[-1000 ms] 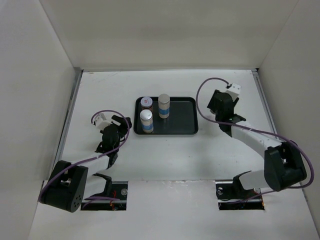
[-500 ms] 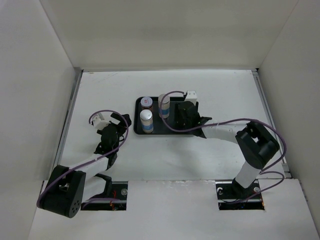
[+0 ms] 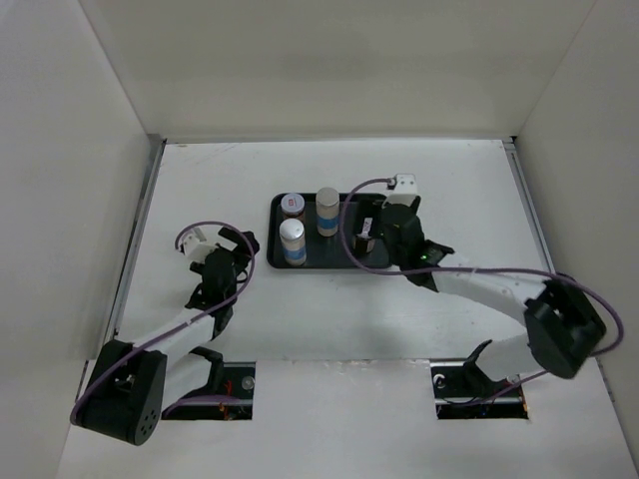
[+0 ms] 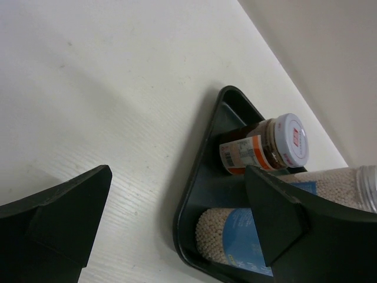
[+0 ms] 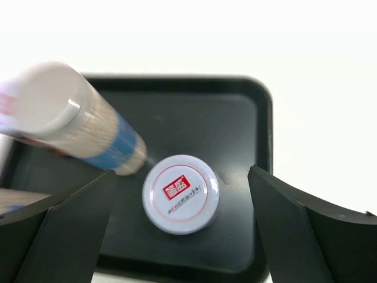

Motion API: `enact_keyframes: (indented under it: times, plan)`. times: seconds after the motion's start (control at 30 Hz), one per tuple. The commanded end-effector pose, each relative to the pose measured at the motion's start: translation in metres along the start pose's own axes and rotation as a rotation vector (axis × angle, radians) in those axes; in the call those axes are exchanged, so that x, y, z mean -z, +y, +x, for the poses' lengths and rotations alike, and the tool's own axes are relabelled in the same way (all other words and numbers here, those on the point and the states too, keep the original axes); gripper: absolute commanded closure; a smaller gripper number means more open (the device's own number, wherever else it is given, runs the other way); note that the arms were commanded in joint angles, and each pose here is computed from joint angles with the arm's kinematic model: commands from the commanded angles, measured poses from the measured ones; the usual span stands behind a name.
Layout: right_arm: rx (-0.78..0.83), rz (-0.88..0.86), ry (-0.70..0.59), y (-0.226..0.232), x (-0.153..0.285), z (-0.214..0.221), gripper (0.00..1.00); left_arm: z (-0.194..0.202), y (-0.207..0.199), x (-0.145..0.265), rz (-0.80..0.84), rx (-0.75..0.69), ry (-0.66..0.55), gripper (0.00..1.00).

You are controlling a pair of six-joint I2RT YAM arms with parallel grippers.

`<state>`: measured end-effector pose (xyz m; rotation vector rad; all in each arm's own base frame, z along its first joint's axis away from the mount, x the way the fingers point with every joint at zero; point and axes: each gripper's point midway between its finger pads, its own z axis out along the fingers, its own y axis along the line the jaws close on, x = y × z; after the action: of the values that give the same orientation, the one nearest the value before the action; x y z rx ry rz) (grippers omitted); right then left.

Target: Organize the condiment bottles

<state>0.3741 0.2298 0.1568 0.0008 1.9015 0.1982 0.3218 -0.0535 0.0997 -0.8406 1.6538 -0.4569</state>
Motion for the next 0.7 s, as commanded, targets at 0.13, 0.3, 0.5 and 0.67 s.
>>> enact_keyframes:
  times: [0.13,0.3,0.5,0.67]
  plan:
    - [-0.247,0.124,-0.231,-0.058,0.052,-0.049,0.00,-0.018,0.012,-0.010,-0.166,0.022,-0.024,0.00]
    - [-0.315,0.242,-0.228,-0.100,0.051,-0.019,0.00,-0.026,-0.001,-0.013,-0.188,-0.008,0.004,0.00]
    - [-0.356,0.238,-0.197,-0.106,0.044,-0.010,0.00,-0.054,-0.038,-0.017,-0.193,-0.088,0.042,0.00]
    - [-0.356,0.234,-0.195,-0.105,0.040,-0.004,0.00,-0.060,-0.047,-0.017,-0.199,-0.098,0.049,0.00]
